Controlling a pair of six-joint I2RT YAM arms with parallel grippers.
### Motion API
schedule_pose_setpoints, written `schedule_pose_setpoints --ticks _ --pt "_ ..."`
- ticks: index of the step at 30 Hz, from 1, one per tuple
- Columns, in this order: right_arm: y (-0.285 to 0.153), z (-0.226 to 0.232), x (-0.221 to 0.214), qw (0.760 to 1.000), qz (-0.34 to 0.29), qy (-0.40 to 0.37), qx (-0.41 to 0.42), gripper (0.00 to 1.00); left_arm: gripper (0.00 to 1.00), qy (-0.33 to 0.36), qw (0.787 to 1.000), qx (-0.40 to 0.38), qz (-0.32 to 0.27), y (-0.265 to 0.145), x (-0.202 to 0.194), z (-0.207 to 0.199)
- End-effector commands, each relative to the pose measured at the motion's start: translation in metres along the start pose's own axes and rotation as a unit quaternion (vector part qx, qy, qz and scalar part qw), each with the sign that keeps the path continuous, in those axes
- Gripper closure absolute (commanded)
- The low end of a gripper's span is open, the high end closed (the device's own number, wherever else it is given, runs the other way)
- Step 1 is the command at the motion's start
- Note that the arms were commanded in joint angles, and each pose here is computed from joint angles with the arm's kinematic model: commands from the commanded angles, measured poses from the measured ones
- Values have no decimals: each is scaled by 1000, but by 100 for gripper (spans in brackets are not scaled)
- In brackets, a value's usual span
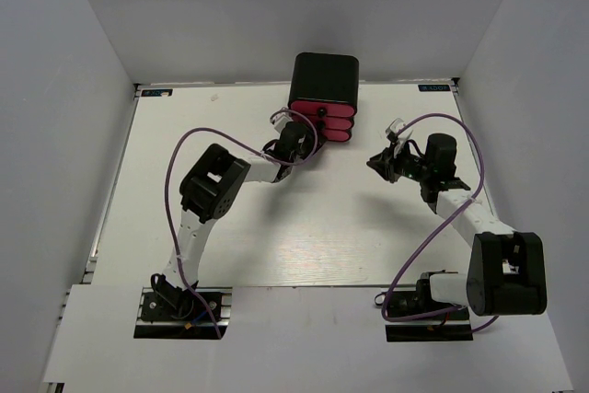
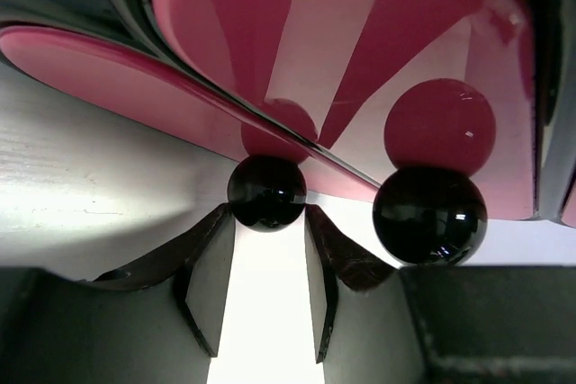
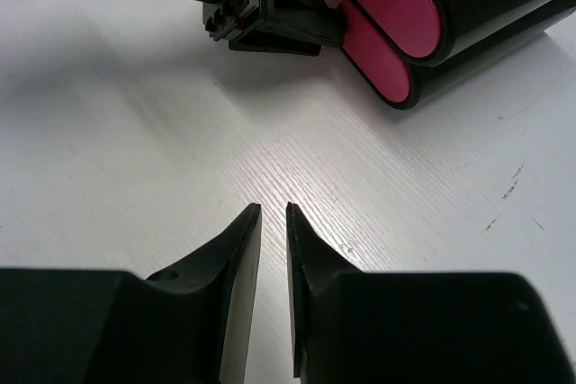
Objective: Sort the stationery into containers
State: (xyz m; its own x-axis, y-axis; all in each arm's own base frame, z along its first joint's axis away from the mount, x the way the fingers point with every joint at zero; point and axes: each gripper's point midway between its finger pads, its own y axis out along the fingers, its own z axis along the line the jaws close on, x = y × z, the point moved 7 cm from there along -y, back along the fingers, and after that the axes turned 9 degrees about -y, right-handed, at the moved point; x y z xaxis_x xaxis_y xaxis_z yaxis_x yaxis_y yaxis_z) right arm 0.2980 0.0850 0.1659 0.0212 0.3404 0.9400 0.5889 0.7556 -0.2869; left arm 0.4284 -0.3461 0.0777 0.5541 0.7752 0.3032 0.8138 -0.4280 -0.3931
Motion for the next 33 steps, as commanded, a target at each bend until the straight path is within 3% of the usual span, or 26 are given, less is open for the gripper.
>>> schedule_pose_setpoints --ticks 1,3,10,13,14,15,19,20,21,23,28,33 --pt "0 -5 7 1000 -9 -12 5 76 52 -15 998 -59 -11 -2 12 -39" --pt "0 -6 6 1000 -8 -12 7 76 52 -10 998 -64 6 -7 8 -37" --pt "-2 -3 1 1000 -2 -11 11 53 49 55 992 -71 85 -65 -16 -18" --pt "-1 -1 0 1000 -1 -11 18 33 46 83 987 -87 111 -99 -20 -17" --pt "-1 -1 0 1000 0 -11 18 15 45 92 986 -90 110 -108 -18 -16" --pt "-2 -1 0 1000 0 -10 18 10 45 105 985 -78 113 -119 -18 -5" --pt "0 -1 3 1000 4 26 6 10 27 176 975 -67 117 -162 -4 3" --pt "-1 -4 7 999 3 36 -1 10 16 183 974 -75 107 -174 6 -6" --pt "-1 -8 10 997 16 76 -29 10 16 196 973 -67 100 -181 9 -4" --pt "-4 -13 16 993 27 100 -52 10 0 225 970 -40 85 -195 18 -1" --pt "-11 -14 20 987 45 136 -78 10 0 238 970 -43 4 -241 45 -14" --pt "-17 -20 18 981 54 133 -128 10 0 246 968 -42 -40 -273 57 -4"
